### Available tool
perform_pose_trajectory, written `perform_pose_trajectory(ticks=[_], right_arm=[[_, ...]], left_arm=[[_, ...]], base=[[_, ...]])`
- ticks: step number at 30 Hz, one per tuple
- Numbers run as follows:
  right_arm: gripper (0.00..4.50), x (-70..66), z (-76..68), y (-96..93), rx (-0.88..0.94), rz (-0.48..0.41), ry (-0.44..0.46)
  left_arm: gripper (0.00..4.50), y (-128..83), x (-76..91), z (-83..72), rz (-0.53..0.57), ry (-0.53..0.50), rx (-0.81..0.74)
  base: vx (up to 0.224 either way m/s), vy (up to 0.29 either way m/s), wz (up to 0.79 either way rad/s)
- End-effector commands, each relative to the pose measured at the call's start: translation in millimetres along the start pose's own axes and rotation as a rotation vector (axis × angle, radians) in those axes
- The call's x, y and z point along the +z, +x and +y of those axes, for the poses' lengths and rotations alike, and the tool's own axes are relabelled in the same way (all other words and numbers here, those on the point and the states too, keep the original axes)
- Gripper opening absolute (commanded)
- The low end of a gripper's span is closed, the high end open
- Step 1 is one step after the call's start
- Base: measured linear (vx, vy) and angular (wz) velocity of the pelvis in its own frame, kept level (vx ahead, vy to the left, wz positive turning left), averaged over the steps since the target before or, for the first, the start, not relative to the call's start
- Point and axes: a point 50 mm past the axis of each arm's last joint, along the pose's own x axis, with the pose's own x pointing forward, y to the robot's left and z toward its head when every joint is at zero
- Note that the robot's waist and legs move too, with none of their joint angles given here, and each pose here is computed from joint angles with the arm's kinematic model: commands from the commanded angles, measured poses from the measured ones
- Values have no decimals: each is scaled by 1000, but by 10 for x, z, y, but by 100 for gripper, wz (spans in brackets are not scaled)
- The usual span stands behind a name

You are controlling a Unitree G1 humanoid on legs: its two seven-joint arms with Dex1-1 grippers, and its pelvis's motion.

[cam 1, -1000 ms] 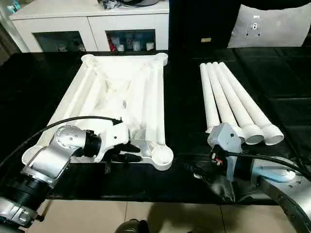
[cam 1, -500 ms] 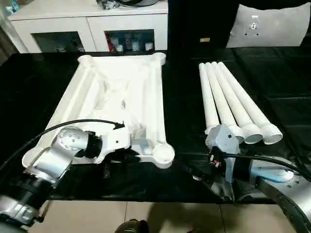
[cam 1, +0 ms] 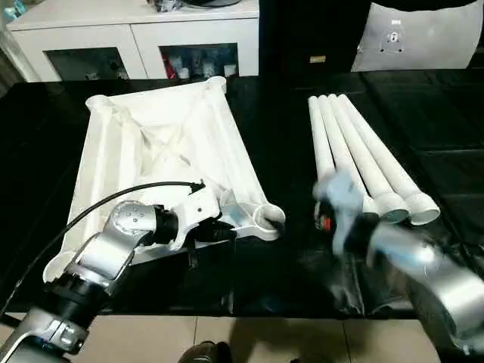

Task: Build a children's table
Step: Move table base, then pick table leg

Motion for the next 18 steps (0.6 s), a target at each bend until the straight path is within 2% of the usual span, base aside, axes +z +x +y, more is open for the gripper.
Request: perform_pose_trajectory(ticks=[1,2,5,6,9,10,12,18], right_arm=[[450,45,-35,43,-33,-10,29],[450,74,-93,82,-92,-12,43],[450,151,-329,193,-343,4,-15],[450,157,-364,203,-382,14,-33],[450,153,-489,273,-484,110,4],[450,138,-549,312,-527,173,52],[450,98,-625,366,-579,223,116],[450,20,-735,435,-630,251,175]], left_arm=[[63,-97,134,47,-49,32,25],[74,-113,162,50,-63,42,35],[98,-170,214,46,-76,49,46],[106,-177,217,46,-75,50,49],[130,-207,267,32,-96,51,74],[138,-216,313,-5,-118,45,67],[151,-202,384,-60,-148,41,52],[202,-154,454,-134,-153,68,37]], base=[[0,0,0],[0,0,0],[0,0,0],[0,0,0],[0,0,0],[0,0,0],[0,0,0],[0,0,0]])
